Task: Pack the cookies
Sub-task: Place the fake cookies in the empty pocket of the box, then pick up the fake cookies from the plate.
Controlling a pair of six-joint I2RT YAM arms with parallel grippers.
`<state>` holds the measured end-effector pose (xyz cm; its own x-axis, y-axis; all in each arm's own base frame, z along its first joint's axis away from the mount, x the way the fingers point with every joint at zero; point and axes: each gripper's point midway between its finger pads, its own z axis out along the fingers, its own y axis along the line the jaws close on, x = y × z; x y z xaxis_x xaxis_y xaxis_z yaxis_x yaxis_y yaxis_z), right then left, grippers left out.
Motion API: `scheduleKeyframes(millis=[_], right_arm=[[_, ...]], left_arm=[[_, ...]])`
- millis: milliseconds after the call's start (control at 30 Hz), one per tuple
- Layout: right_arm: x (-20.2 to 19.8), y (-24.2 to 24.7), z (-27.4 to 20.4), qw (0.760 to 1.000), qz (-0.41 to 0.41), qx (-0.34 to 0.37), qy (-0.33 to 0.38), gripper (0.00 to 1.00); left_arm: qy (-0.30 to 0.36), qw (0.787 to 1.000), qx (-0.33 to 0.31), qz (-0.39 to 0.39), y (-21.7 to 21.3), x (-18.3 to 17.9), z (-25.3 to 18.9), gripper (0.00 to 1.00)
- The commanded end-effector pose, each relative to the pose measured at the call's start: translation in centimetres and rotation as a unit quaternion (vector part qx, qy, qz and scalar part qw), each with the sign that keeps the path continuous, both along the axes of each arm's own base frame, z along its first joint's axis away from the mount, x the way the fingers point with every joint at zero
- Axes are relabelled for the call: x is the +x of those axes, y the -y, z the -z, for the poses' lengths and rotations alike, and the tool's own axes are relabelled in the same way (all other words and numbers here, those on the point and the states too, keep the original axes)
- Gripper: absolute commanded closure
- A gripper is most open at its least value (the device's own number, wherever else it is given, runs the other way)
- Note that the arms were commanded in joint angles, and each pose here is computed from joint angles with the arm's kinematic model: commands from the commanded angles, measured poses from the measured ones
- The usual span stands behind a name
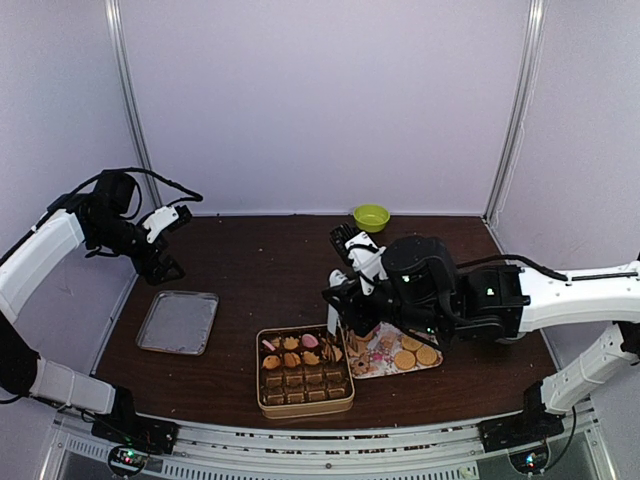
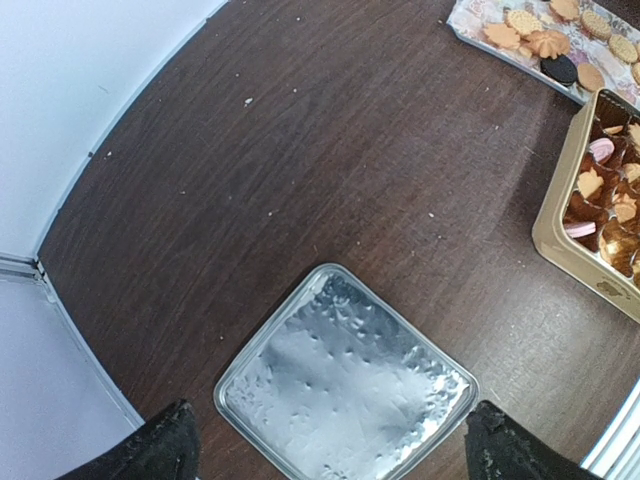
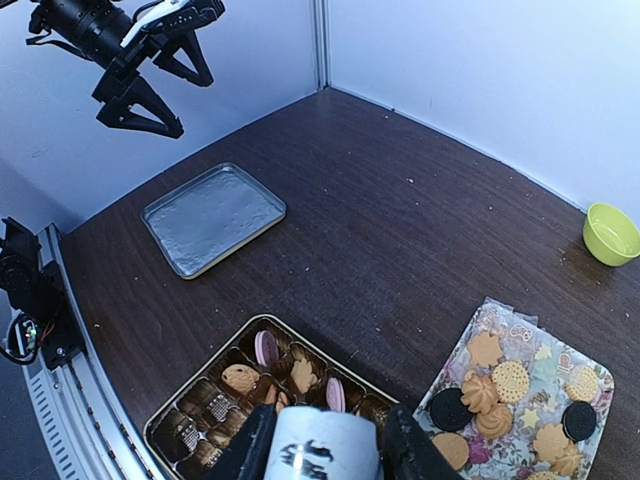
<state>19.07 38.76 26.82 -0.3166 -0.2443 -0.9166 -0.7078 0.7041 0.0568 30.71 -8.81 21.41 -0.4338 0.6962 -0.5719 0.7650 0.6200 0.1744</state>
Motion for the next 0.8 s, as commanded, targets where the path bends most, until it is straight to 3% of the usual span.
scheduleKeyframes(millis=[0, 367, 533, 767], right_arm=[[0.4, 0.0, -3.2, 0.999, 0.009, 0.034, 0.019, 0.65], [3.6, 4.8, -5.9, 0.994, 0.064, 0.082, 0.041, 0.68], [3.9, 4.5, -4.3, 0.995, 0.069, 0.063, 0.029, 0.71], [7.6, 7.9, -2.1, 0.988, 0.143, 0.038, 0.043, 0.7]], left_arm=[[0.017, 1.0, 0.002, 0.004, -0.1, -0.1, -0.9, 0.05], [0.019, 1.0, 0.004, 0.005, -0.2, -0.1, -1.3, 0.05], [0.016, 1.0, 0.004, 0.005, -0.2, -0.3, -1.1, 0.05], [0.018, 1.0, 0.005, 0.006, -0.2, -0.3, -1.2, 0.05]])
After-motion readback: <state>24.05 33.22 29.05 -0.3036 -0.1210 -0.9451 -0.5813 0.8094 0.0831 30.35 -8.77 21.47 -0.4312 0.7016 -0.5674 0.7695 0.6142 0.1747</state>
